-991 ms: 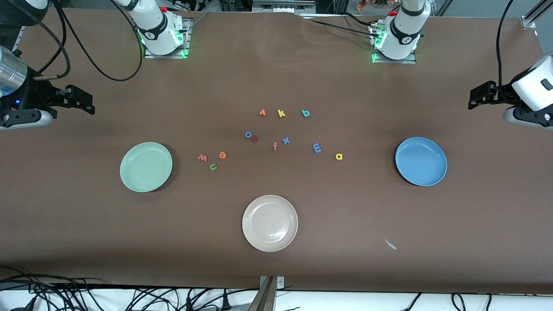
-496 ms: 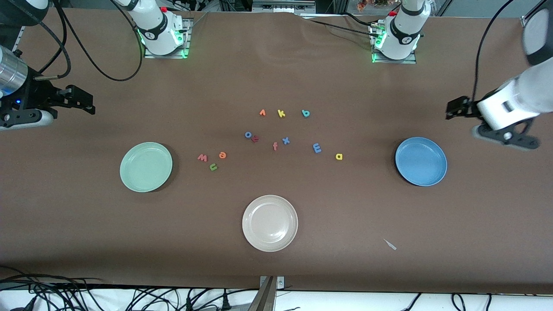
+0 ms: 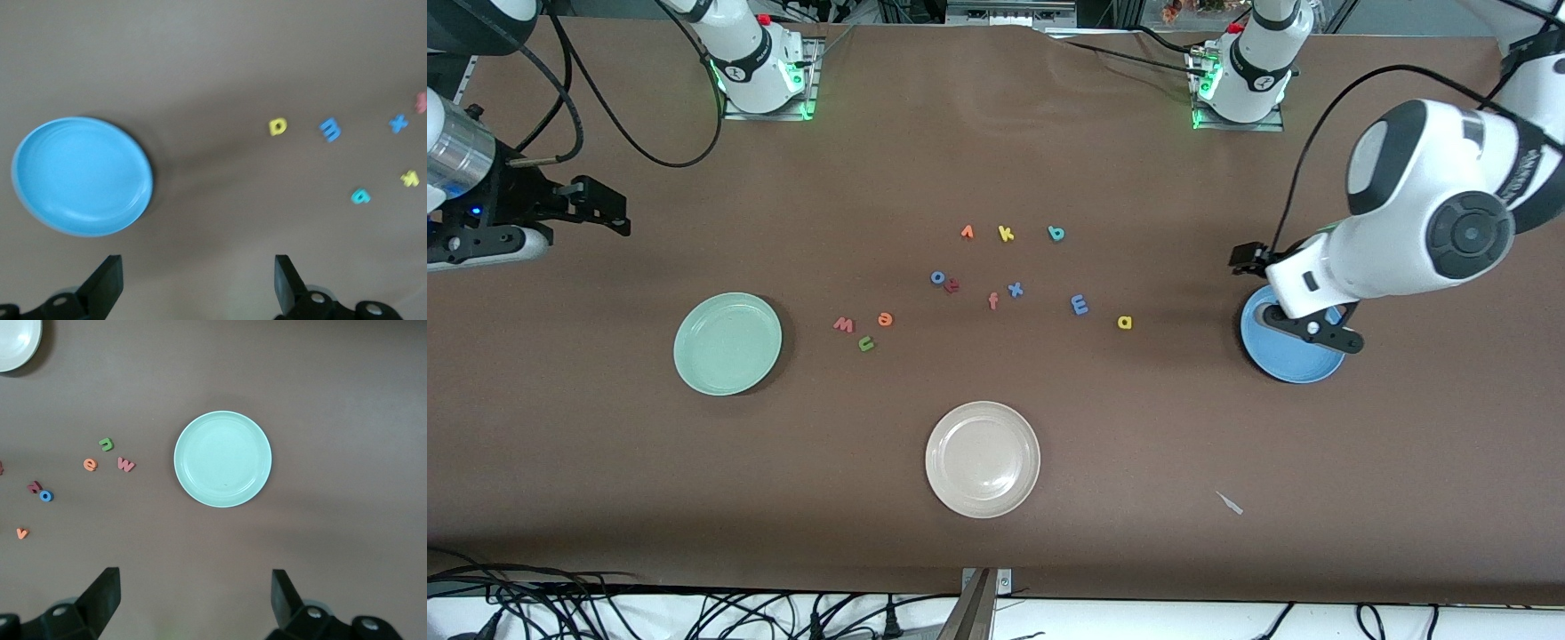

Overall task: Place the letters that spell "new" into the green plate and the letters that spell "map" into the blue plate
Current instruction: 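Grasp the yellow d with the left gripper while the right gripper descends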

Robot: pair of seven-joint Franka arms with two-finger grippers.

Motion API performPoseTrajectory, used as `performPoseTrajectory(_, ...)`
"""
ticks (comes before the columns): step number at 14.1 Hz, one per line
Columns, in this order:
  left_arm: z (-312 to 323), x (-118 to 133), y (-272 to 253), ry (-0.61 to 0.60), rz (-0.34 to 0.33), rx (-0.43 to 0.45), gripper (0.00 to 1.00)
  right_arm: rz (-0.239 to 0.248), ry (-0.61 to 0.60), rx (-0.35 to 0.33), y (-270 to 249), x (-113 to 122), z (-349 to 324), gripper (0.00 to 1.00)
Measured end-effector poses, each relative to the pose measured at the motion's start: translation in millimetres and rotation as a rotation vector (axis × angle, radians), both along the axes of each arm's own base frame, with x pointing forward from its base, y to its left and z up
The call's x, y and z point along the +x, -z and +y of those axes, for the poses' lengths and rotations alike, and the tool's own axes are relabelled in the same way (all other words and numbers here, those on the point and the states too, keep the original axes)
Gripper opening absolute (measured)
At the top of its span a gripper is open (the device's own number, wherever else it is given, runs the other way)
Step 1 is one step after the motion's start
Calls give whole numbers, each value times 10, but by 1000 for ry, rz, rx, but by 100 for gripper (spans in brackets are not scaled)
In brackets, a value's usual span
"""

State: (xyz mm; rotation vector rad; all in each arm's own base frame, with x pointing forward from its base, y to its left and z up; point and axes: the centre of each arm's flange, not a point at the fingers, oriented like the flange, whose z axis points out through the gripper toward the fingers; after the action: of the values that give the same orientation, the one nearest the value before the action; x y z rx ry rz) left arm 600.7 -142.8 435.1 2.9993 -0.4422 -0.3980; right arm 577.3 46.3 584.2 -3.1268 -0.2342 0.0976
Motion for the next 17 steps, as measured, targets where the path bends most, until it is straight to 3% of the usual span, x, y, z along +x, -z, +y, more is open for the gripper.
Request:
performPoseTrajectory(5,-897,-343,712,-80,-119,-33,100,-14,-4,3,283,52,101,100)
performPoseTrajectory(8,-1109,-642,1261,-118,-206,-18,100,-17,21,10,548,89,229,100)
performPoseTrajectory(10,-1163,-811,1633,-117,-219,8,100,-15,37,7,776,119,422,100)
performPoseTrajectory(13,-1290,-834,2035,-139,-212,52,100,2,55,-2,1126,175,791,100)
performPoseTrajectory(17,-1418,-680,2360,-177,-219,85,99,-2,83,-9,1502,247,1184,100)
